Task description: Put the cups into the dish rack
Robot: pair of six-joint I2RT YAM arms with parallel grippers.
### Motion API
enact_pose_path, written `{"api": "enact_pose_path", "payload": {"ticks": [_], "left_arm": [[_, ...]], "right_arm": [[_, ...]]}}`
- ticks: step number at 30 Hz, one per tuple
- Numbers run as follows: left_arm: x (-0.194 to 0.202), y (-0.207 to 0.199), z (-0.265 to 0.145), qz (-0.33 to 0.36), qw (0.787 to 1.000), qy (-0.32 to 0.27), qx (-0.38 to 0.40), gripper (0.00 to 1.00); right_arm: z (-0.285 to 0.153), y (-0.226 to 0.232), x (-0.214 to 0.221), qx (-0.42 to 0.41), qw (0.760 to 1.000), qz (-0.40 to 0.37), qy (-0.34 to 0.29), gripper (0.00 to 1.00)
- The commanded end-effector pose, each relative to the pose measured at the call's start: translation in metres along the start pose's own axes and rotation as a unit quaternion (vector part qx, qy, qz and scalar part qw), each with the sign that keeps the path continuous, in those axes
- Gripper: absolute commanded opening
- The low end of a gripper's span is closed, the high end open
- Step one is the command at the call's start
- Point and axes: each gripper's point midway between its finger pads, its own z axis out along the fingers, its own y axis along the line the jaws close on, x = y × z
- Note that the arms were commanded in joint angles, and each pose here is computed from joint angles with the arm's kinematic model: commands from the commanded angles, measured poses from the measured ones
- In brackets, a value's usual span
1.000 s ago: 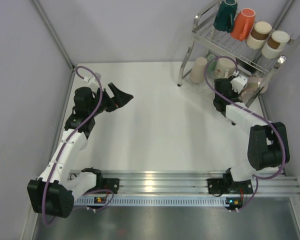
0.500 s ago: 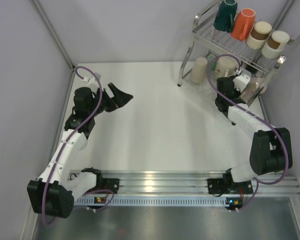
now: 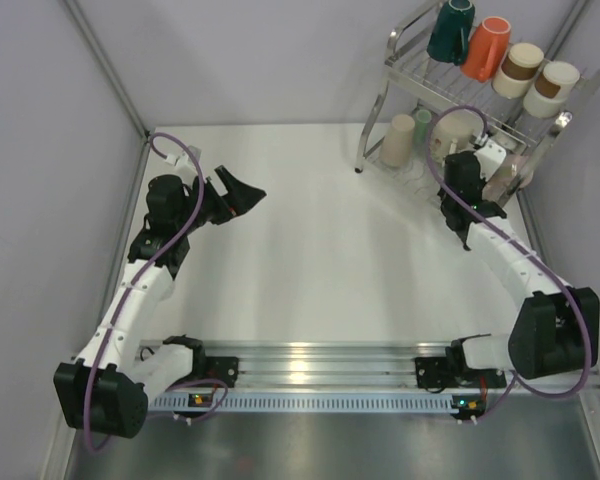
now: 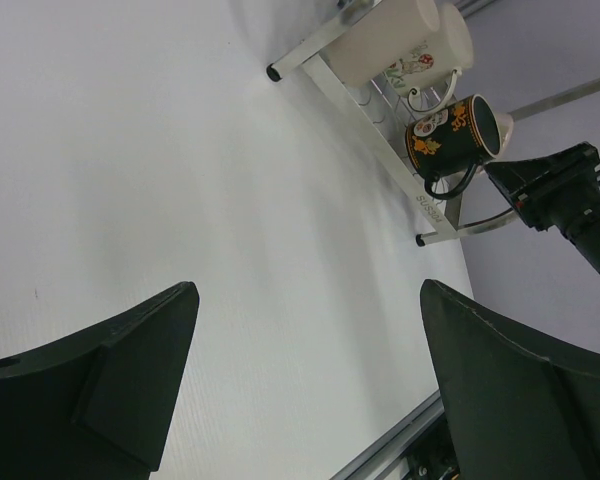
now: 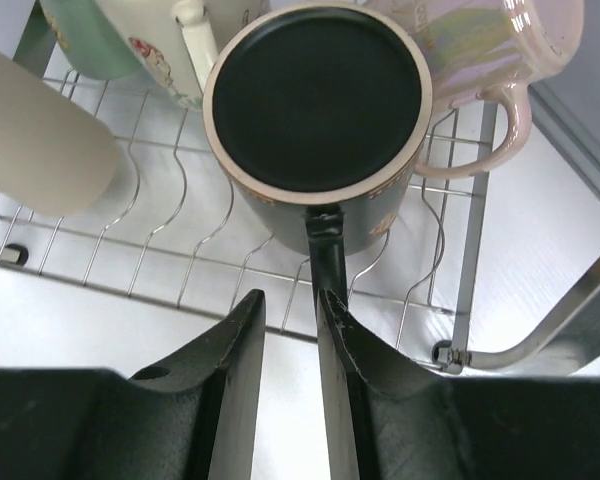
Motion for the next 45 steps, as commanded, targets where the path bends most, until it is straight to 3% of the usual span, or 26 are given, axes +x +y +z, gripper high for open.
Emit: {"api": "enact_pose_path", "payload": {"ticks": [1, 12, 17, 26, 30, 32, 36, 45], "left_arm": [[-0.02, -0.019, -0.009, 0.019, 0.999, -0.03, 0.018, 0.98], [-0.014, -0.019, -0.008, 0.011, 1.0, -0.018, 0.023, 0.98], [-0.012, -0.023, -0.009, 0.008, 0.999, -0.012, 0.034, 0.98], [-0.006, -0.031, -0.013, 0.006, 0.998, -0.005, 0.061, 0.97], [-0.006, -0.035, -0.014, 0.01, 0.998, -0.004, 0.068, 0.97], [-0.006, -0.036, -0.016, 0.017, 0.997, -0.005, 0.071, 0.96], [-0.008, -0.037, -0.017, 0.02, 0.997, -0.008, 0.072, 0.96], [0.0, -0.022, -0.008, 0.008, 0.999, -0.001, 0.054, 0.96]], "right_arm": [[-0.015, -0.003, -0.012, -0.02, 1.0, 0.012, -0.002, 0.28], [-0.07, -0.009, -0.01, -0.106, 0.994, 0.032, -0.003, 0.2], [-0.084, -0.015, 0.015, -0.129, 0.99, 0.035, 0.038, 0.0], [-0.122, -0.081, -0.012, -0.08, 0.992, 0.087, -0.054, 0.0], [-0.106, -0.104, -0.022, -0.05, 0.992, 0.107, -0.046, 0.0], [-0.098, -0.101, -0.019, -0.08, 0.989, 0.123, -0.025, 0.0], [-0.064, -0.13, -0.012, -0.08, 0.977, 0.199, -0.003, 0.0], [-0.015, -0.135, -0.037, -0.113, 0.963, 0.24, -0.046, 0.0]]}}
